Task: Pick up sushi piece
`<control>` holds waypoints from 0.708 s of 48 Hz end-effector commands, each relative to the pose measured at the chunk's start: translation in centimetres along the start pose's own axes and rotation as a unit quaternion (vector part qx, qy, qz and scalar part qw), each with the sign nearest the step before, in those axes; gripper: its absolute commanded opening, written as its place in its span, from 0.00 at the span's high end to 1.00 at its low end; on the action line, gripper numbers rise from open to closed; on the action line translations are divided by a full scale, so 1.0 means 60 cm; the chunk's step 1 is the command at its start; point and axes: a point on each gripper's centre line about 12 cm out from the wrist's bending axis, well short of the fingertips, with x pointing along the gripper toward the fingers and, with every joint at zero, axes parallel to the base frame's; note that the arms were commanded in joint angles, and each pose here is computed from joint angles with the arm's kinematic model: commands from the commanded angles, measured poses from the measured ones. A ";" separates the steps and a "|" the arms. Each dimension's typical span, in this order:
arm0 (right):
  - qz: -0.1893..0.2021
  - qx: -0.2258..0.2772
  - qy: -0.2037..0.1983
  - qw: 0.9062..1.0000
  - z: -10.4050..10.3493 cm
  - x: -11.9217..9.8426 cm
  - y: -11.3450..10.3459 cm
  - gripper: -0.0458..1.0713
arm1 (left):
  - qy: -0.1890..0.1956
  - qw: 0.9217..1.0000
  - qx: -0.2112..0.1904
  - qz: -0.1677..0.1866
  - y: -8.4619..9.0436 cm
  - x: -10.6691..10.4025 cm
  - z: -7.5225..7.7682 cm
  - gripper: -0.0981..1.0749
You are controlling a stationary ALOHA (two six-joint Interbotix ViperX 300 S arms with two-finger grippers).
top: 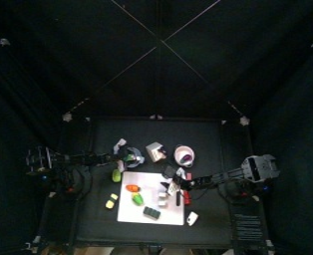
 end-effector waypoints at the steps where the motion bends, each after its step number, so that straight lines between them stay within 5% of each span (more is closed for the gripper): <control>1: 0.024 -0.007 -0.011 1.000 0.008 -0.014 0.019 0.22 | -0.015 1.000 0.000 0.001 0.001 -0.004 0.013 0.21; 8: 0.053 -0.034 -0.008 0.998 -0.002 -0.020 0.044 0.22 | -0.027 1.000 0.000 0.002 0.001 -0.014 0.022 0.21; 14: 0.077 -0.049 -0.003 0.996 -0.015 -0.028 0.066 0.22 | -0.042 0.999 0.015 -0.022 -0.026 -0.023 0.036 0.21; 25: 0.078 -0.058 0.010 0.995 -0.035 -0.027 0.070 0.22 | -0.060 0.994 0.044 -0.080 -0.089 -0.036 0.048 0.21; 34: 0.069 -0.062 0.022 0.995 -0.046 -0.010 0.066 0.22 | -0.056 0.993 0.049 -0.094 -0.104 -0.036 0.044 0.21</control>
